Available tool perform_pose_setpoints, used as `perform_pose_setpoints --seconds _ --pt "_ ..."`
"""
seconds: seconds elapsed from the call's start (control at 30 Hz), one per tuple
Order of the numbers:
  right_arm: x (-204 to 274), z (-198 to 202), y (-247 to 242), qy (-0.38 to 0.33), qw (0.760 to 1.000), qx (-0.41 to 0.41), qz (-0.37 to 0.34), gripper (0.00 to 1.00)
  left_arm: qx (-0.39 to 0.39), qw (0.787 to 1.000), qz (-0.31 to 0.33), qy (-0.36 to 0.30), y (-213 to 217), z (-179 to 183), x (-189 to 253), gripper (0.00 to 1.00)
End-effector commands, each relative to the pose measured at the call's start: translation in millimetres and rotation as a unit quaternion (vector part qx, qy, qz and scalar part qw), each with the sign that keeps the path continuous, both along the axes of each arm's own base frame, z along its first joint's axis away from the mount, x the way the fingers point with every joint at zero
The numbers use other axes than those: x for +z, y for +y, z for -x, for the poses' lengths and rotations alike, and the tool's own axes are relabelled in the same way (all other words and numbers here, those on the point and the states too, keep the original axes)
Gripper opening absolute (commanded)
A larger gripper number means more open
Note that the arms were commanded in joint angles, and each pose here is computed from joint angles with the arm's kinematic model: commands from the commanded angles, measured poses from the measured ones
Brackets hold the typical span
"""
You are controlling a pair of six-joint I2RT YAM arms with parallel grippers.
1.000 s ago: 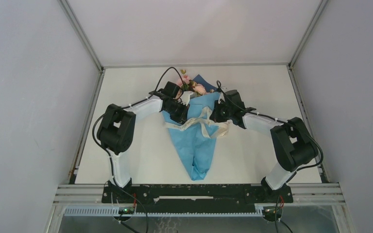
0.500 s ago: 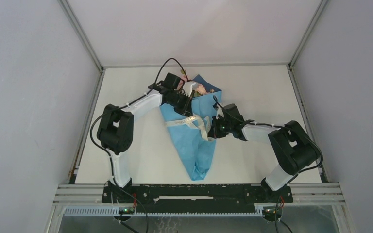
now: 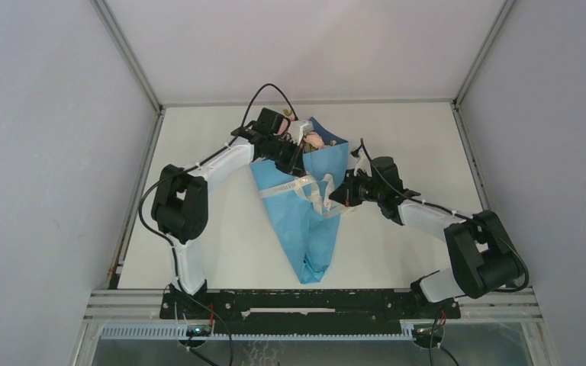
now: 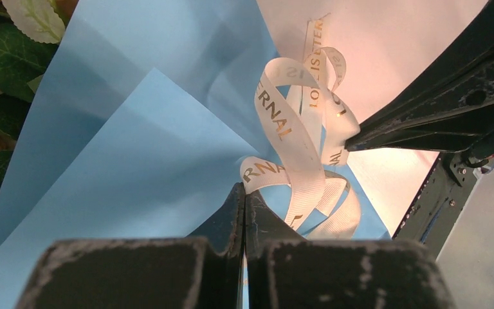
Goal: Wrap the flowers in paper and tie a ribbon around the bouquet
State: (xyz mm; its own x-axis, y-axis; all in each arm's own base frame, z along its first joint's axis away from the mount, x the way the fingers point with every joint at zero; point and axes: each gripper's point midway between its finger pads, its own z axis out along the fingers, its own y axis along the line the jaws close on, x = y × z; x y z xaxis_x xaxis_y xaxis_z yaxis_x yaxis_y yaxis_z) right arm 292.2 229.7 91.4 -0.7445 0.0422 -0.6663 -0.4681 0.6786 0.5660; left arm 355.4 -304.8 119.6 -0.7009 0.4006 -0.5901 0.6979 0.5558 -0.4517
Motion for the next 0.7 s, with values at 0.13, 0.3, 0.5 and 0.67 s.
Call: perform_pose_setpoints --seconds 0.13,0.3,0.5,0.67 --pt "-17.5 -17.8 23.0 -0.003 1.0 -0.017 -0.019 0.0 -0.008 0.999 0.027 -0.021 -9.5 -2.1 25.3 0.0" --pt "-21.1 -26.3 35.5 0.0 0.999 -0.017 -0.035 0.0 -0.009 0.999 0.025 -0.019 -9.3 -1.1 23.1 0.0" --pt "-14.3 -28.8 42.1 -0.007 0.999 -0.022 -0.049 0.0 -0.008 1.0 0.023 -0.011 -9.1 -0.8 16.8 0.0" --pt "0.5 -33.4 49.4 -0.013 0.996 -0.03 -0.081 0.0 -0.008 1.0 0.022 -0.012 -9.2 -1.4 16.3 0.0"
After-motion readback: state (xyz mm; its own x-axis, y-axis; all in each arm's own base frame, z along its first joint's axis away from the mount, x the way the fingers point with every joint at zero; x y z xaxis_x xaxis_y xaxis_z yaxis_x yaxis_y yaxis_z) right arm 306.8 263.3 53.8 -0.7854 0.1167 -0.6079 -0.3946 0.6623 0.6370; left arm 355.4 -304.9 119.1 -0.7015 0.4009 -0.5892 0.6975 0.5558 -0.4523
